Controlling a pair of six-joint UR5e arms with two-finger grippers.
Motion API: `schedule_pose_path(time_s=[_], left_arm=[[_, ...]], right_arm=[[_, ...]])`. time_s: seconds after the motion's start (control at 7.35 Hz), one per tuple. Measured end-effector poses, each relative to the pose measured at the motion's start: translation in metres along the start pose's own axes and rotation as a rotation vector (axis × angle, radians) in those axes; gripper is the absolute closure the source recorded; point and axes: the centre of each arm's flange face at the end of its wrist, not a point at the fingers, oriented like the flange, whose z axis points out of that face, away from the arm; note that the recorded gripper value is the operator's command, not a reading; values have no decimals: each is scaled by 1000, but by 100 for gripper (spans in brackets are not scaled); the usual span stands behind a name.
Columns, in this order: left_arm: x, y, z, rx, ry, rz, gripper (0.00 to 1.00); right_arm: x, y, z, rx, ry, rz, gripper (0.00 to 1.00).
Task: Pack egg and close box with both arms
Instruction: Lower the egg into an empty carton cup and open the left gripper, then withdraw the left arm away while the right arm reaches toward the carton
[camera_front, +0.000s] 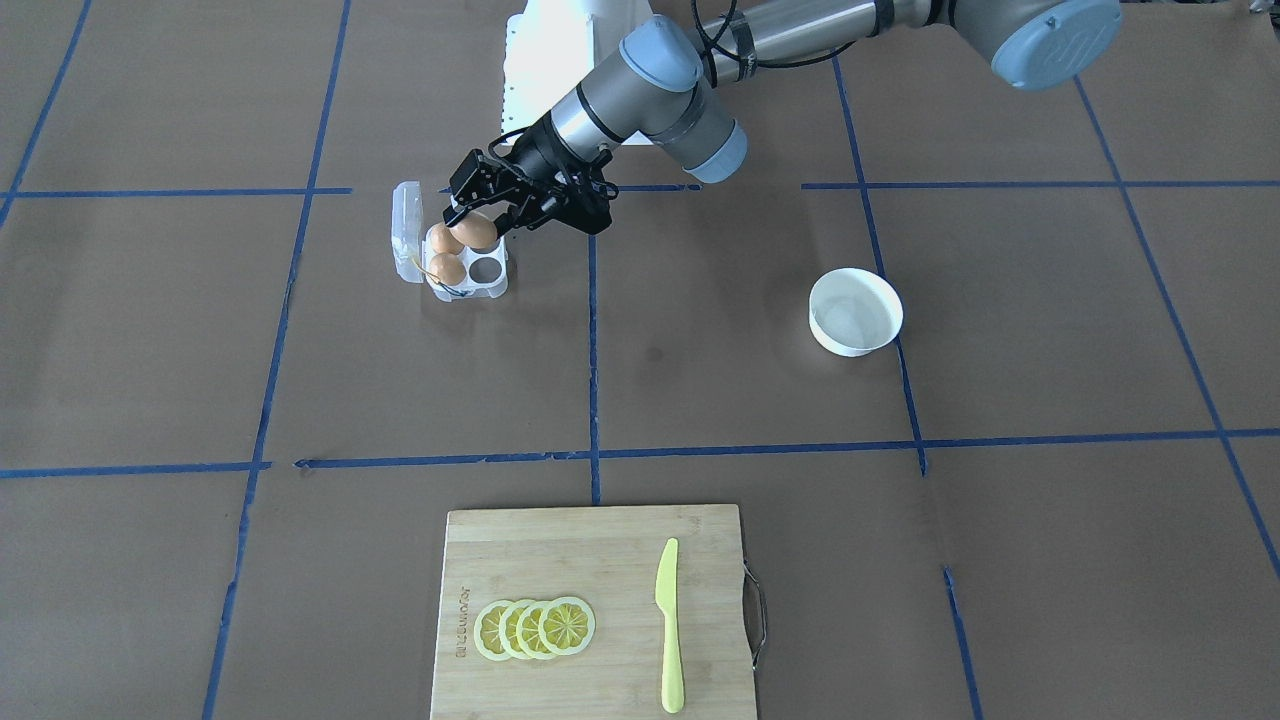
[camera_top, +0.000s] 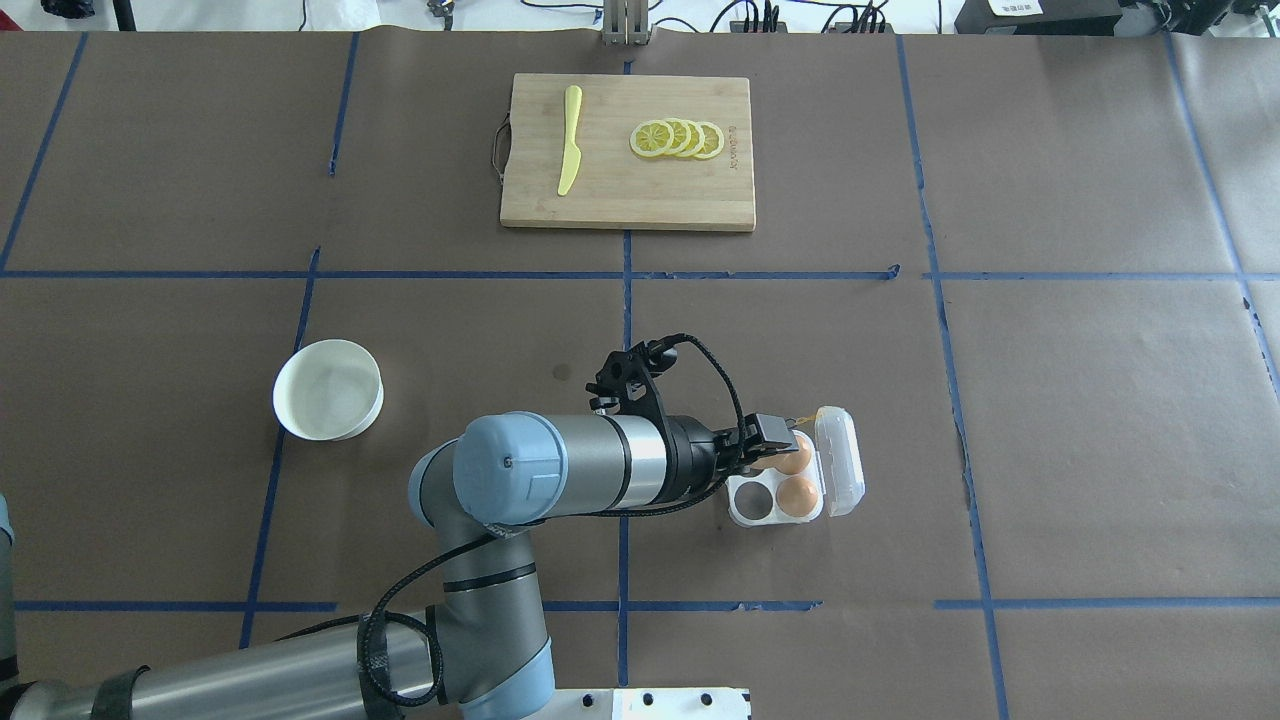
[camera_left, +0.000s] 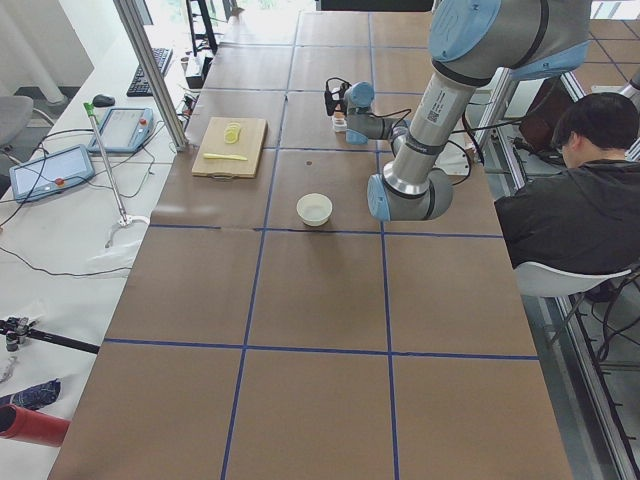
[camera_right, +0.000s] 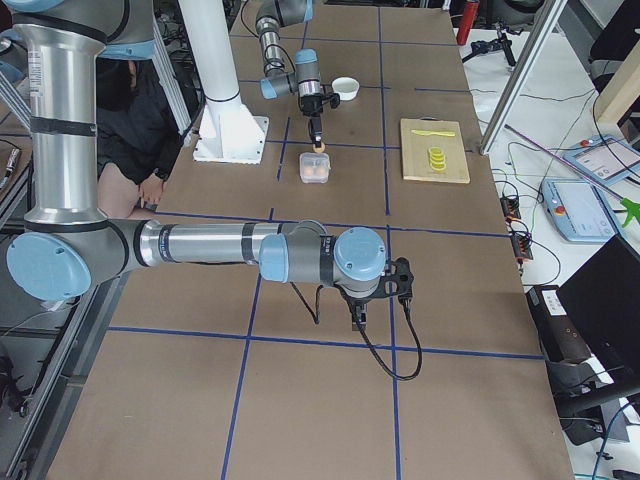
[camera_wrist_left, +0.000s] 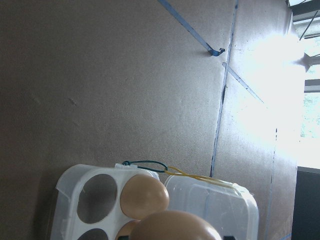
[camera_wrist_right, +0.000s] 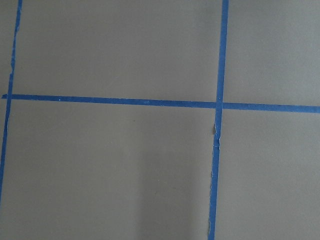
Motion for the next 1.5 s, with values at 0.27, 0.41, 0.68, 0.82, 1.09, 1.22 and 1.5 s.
schedule_pose_path(time_s=[0.27, 0.41, 0.68, 0.82, 1.09, 1.22, 1.5], left_arm=[[-3, -1, 2, 2, -7, -1, 0], [-4, -1, 2, 5, -8, -1, 0], [-2, -6, 1, 12, -6, 19, 0], [4, -14, -5, 15, 0, 33, 0], [21, -52, -31, -18, -32, 44, 0], [27, -71, -52, -37, -79, 43, 0], [24, -105, -108, -41, -207, 82, 0]], right_arm=[[0, 0, 0, -1, -1, 1, 0], [1, 0, 0, -1, -1, 1, 0], [0, -1, 0, 1, -1, -2, 0], [-3, -2, -1, 3, -2, -2, 0], [-41, -10, 0, 1, -9, 25, 0], [-75, -14, 1, -3, -9, 45, 0], [-145, -14, 11, 16, -27, 90, 2]])
